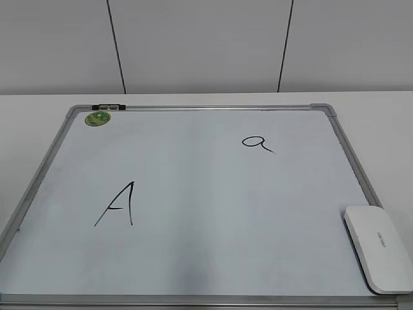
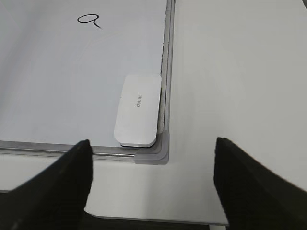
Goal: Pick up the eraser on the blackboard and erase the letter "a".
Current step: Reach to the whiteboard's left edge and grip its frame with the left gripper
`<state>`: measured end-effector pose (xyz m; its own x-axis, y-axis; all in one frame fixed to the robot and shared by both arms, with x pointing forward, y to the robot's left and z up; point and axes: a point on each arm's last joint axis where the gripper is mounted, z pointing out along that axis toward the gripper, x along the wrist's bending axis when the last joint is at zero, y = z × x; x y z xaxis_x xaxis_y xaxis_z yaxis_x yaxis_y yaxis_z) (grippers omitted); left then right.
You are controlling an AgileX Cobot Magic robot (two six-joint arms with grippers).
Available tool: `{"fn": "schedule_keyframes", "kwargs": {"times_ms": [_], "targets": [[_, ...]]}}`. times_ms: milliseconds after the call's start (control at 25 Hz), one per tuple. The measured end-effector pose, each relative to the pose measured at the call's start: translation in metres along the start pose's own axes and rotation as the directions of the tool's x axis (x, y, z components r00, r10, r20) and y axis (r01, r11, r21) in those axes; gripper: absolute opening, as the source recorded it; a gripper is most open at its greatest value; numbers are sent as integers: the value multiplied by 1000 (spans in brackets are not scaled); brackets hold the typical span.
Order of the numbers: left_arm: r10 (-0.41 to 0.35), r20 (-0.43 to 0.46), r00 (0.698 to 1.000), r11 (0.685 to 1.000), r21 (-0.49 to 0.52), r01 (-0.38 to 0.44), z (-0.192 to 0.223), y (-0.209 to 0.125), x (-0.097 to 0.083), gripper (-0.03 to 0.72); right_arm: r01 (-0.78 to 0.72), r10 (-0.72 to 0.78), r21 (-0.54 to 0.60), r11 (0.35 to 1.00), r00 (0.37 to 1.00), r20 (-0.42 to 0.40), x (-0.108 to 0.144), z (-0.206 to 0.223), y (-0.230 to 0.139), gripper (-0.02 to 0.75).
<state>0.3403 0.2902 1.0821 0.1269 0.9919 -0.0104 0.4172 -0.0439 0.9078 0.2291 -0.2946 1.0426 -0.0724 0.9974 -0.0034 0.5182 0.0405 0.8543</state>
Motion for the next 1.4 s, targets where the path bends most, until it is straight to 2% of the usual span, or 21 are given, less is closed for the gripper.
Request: {"fn": "schedule_keyframes", "kwargs": {"times_ms": [200,480,760,1000,1200,1400], "targets": [[-27,4,1000,983,180,26,43,-2,5,591,0,0,0,1000,1000,0,0,0,0,587],[-48,7,999,932,360,42,96,8,10,588,0,0,0,1000,1000,0,0,0,0,587],[-73,23,997,830,556,48,149,9,15,576,0,0,0,1000,1000,0,0,0,0,587],[-84,23,996,761,647,49,192,4,19,568,0,0,0,1000,1000,0,0,0,0,586],[-85,35,996,672,740,32,230,-12,26,568,0,0,0,1000,1000,0,0,0,0,586],[-103,29,994,600,799,39,260,-23,40,568,0,0,0,1000,1000,0,0,0,0,587]]}}
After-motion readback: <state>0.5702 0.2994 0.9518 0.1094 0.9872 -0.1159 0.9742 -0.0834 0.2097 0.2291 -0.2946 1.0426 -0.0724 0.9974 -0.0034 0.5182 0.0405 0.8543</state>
